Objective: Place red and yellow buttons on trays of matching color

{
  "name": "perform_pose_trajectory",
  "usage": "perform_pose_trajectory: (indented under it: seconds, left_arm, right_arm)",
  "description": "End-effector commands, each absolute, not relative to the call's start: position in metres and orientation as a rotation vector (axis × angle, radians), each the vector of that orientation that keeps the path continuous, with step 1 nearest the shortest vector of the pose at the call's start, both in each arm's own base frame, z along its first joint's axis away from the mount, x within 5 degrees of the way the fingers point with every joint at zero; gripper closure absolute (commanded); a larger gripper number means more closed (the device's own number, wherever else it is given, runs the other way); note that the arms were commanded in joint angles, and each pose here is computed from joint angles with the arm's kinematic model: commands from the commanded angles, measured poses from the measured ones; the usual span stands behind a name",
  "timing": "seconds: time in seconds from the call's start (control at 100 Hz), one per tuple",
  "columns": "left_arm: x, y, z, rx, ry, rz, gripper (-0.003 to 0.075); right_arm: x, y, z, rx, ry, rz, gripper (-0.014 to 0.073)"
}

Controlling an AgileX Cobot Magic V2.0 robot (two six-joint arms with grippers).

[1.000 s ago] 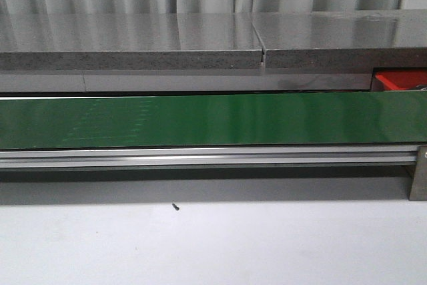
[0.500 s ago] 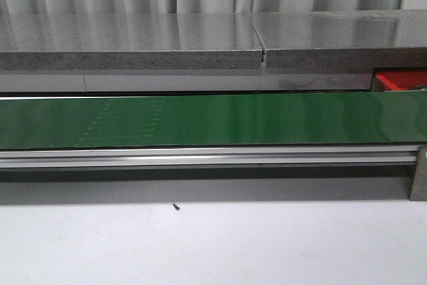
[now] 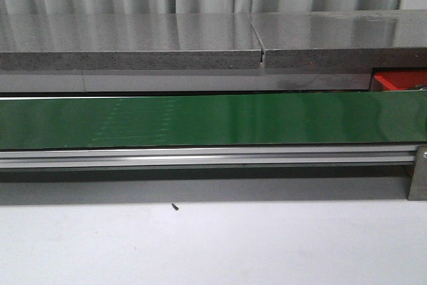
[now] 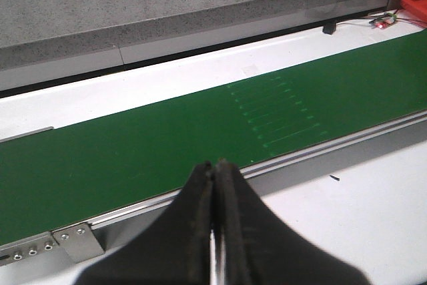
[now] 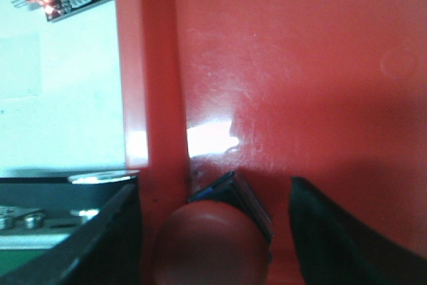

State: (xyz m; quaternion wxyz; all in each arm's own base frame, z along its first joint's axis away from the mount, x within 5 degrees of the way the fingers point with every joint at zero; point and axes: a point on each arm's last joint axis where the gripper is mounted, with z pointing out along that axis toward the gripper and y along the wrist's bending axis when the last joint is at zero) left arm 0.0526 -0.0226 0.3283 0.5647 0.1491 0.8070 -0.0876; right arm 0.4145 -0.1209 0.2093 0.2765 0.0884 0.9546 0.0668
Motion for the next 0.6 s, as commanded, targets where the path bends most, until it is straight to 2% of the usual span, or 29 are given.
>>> perform_pose_trajectory:
  seconds: [0.0,0.31,0.41,0.59]
  left_arm:
    - [0.054,-0.023,0.341,0.325,1.814,-0.221,0.0739]
    - [0.054,-0.023,0.341,0.325,1.814,-0.221,0.0739]
    - [0.054,-0.023,0.341,0.325,1.814,-0.221,0.0739]
    - [0.054,-0.023,0.341,0.325,1.814,-0.221,0.0739]
  right_arm:
    - [0.409,-0.119,0.264,0.181,2.419,0.119,0.0113]
    - [0.376,-0.099,0.326,0.054,2.261,0.016,0.0137]
    - [0.359,-0.092,0.336,0.039,2.215,-0.016,0.0248]
    - [0.328,-0.083,0.348,0.041,2.156,-0.051,0.0552]
